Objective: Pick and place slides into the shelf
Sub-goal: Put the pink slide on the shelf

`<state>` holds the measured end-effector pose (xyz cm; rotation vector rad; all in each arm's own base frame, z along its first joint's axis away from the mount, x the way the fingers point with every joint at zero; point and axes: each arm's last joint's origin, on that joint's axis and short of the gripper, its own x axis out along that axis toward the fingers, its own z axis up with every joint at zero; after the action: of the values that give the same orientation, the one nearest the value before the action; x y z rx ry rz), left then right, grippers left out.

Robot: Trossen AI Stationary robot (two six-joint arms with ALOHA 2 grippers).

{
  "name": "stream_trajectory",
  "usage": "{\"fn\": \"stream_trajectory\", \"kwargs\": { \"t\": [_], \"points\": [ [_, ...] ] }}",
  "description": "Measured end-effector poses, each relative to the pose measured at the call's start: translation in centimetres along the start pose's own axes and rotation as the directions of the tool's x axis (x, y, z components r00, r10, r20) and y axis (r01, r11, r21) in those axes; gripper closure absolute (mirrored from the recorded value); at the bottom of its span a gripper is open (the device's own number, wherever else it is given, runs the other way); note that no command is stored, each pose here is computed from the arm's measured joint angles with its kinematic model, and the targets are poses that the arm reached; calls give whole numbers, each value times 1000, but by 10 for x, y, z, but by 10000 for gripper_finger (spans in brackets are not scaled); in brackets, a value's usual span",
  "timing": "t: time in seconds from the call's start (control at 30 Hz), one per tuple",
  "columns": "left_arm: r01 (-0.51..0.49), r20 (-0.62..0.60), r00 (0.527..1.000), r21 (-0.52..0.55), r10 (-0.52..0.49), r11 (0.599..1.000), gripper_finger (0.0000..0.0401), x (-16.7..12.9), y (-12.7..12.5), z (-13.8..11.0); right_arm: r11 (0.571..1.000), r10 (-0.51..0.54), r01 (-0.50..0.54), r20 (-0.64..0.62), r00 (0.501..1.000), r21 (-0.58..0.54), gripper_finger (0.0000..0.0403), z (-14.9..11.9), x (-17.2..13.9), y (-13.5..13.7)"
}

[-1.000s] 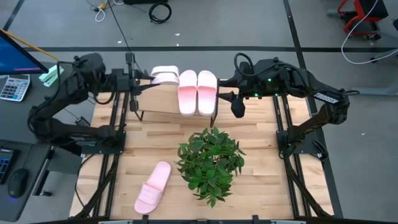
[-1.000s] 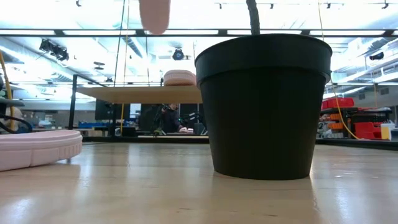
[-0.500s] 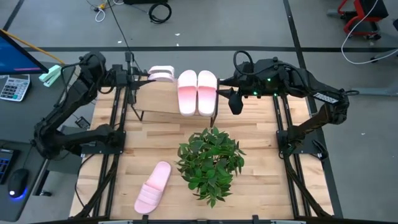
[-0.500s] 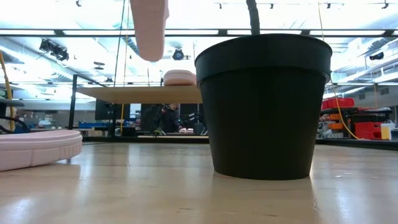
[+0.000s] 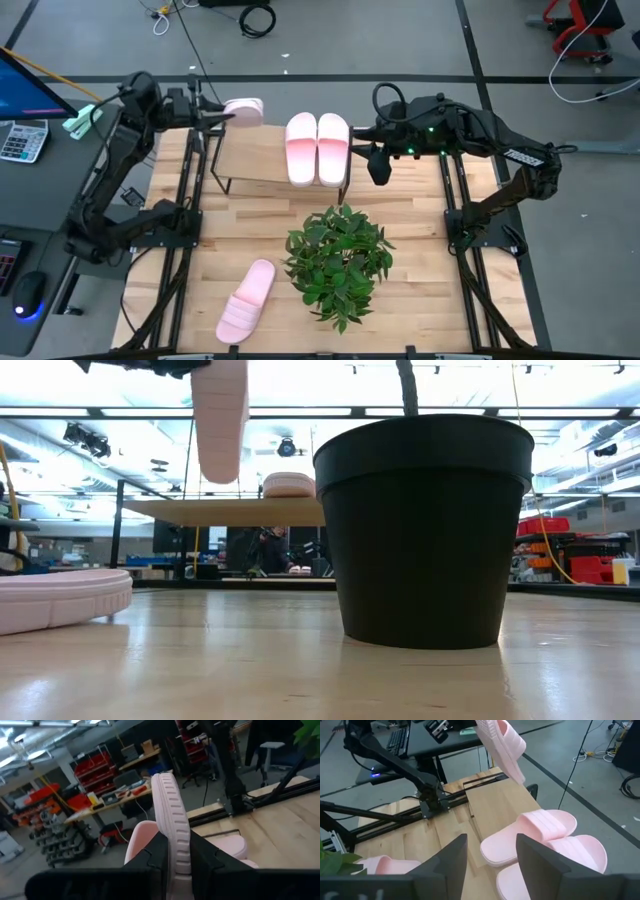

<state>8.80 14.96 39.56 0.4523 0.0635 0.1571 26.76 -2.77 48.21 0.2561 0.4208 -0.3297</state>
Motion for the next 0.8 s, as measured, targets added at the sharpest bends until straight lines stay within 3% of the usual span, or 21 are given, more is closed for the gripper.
{"fn": "stream_trajectory", "kwargs": {
  "t": [0.3,0.47,0.8],
  "points": [
    [-44,-62,997,-62,40,997,349,-19,7,-12,999,-18,16,-64,998,-29,231,-6,0,-2],
    [-35,-53,998,-38,33,999,349,-23,8,-13,1000,-7,5,-75,997,-28,231,-7,0,-2],
    [-23,-51,998,-23,22,999,349,-26,19,-29,998,24,-19,-83,996,65,231,-8,-1,3]
  ]
}}
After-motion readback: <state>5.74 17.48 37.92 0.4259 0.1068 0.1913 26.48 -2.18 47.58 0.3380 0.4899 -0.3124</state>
